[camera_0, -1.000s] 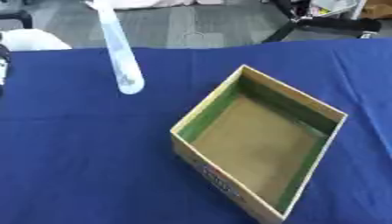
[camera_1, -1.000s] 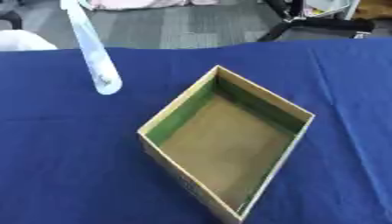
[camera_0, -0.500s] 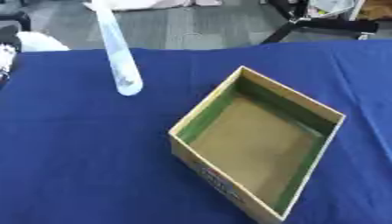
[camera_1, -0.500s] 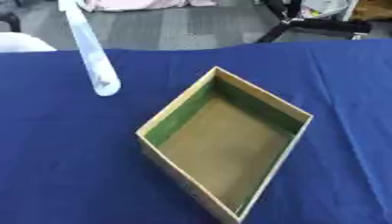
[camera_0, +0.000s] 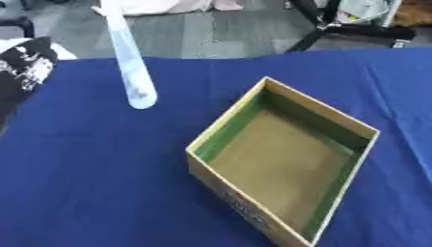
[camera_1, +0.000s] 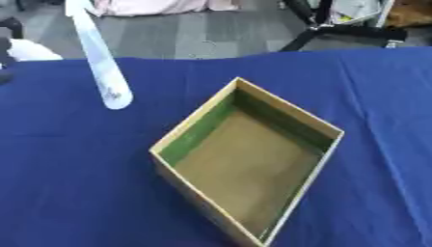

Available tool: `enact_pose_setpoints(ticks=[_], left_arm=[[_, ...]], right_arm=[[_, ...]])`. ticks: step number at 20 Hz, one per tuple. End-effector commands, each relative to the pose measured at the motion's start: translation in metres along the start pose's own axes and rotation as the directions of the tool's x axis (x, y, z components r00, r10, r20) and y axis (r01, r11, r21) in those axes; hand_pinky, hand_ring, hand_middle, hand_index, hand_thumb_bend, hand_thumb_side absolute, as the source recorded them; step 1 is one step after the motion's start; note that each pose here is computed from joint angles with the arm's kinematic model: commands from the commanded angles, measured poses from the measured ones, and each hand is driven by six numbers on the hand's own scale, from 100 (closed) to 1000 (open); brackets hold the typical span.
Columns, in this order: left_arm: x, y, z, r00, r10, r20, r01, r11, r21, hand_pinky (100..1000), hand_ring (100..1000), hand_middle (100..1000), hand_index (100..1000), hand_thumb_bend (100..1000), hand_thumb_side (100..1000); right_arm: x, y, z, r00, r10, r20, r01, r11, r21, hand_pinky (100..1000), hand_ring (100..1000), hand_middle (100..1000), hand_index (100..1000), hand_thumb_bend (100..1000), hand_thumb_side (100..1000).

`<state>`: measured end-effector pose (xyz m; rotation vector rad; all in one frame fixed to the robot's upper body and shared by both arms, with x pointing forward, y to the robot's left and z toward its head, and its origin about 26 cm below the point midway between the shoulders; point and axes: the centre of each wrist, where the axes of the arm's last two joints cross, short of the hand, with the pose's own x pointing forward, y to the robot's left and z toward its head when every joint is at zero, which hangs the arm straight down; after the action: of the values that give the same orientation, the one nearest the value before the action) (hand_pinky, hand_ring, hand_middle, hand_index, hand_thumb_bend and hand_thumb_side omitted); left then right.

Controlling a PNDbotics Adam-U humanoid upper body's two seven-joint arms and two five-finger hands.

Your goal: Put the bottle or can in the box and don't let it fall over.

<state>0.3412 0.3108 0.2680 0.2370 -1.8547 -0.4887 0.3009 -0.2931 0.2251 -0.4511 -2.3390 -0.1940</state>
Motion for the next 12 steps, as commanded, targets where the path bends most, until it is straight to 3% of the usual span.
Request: enact_pose_setpoints(ticks=[1, 8, 11, 12], left_arm=[[0.009, 0.012, -0.005, 0.999, -0.035, 0.011, 0.036, 0.999, -0.017, 1000, 1000, 1000, 989, 100, 502], [0.011, 0.012, -0.017, 0.999, -0.052, -0.009, 0.051, 0.998, -0.021, 1000, 1000, 1000, 1000, 100, 328], [0.012, 0.012, -0.021, 0.998, -0.062, -0.018, 0.061, 0.998, -0.016, 1000, 1000, 1000, 996, 100, 310], [0.013, 0.012, -0.023, 0.998, -0.068, -0.019, 0.067, 0.998, -0.013, 1000, 1000, 1000, 995, 100, 344]], right_arm=[[0.008, -0.001, -0.004, 0.999, 0.007, 0.037, -0.008, 1.0, 0.014, 1000, 967, 1000, 1000, 100, 470], [0.008, 0.0, -0.003, 0.999, 0.007, 0.034, -0.007, 1.0, 0.023, 1000, 967, 1000, 1000, 100, 470], [0.008, 0.0, -0.003, 0.999, 0.007, 0.033, -0.007, 1.0, 0.026, 1000, 967, 1000, 1000, 100, 470], [0.008, 0.0, -0.003, 0.999, 0.007, 0.033, -0.008, 1.0, 0.027, 1000, 967, 1000, 1000, 100, 470]])
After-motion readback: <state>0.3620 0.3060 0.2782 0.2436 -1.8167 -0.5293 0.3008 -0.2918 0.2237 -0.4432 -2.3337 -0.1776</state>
